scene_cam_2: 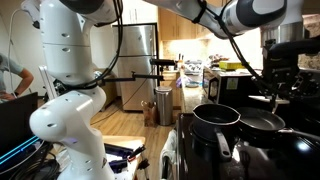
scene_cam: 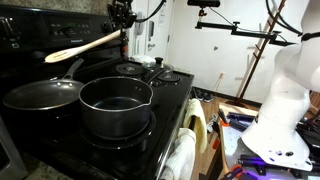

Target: Pick up the wooden spoon from the pan and put it in the pot.

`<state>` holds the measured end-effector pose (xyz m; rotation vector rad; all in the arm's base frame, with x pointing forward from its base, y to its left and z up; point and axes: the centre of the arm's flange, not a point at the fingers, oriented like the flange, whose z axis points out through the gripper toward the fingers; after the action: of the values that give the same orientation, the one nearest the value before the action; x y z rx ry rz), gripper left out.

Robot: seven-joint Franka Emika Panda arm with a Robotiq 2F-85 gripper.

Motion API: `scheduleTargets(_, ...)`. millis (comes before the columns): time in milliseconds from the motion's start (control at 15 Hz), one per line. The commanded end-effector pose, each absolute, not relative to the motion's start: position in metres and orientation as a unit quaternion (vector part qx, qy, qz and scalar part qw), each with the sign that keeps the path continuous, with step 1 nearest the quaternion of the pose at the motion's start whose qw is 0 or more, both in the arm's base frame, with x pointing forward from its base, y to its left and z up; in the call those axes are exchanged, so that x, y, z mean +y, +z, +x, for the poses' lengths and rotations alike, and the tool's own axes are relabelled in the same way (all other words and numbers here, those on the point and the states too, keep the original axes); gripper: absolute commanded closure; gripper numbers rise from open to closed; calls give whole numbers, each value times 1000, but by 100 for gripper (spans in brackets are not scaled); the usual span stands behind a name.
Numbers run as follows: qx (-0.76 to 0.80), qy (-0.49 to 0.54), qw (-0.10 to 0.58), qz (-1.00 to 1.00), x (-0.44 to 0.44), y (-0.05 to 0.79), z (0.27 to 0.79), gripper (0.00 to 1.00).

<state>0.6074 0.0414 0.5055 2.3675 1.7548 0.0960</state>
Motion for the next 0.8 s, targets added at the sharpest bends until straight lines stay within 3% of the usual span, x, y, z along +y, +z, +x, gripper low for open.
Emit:
scheduleTargets(0,602,-14,149,784,27,542,589,93)
scheduleTargets(267,615,-15,137,777,22,563,563,93)
scheduleTargets(333,602,-15,140,786,24,553,581,70)
scheduleTargets(667,605,-12,143,783,24,563,574,70)
scheduleTargets(733,605,-13,143,783,24,562,574,93)
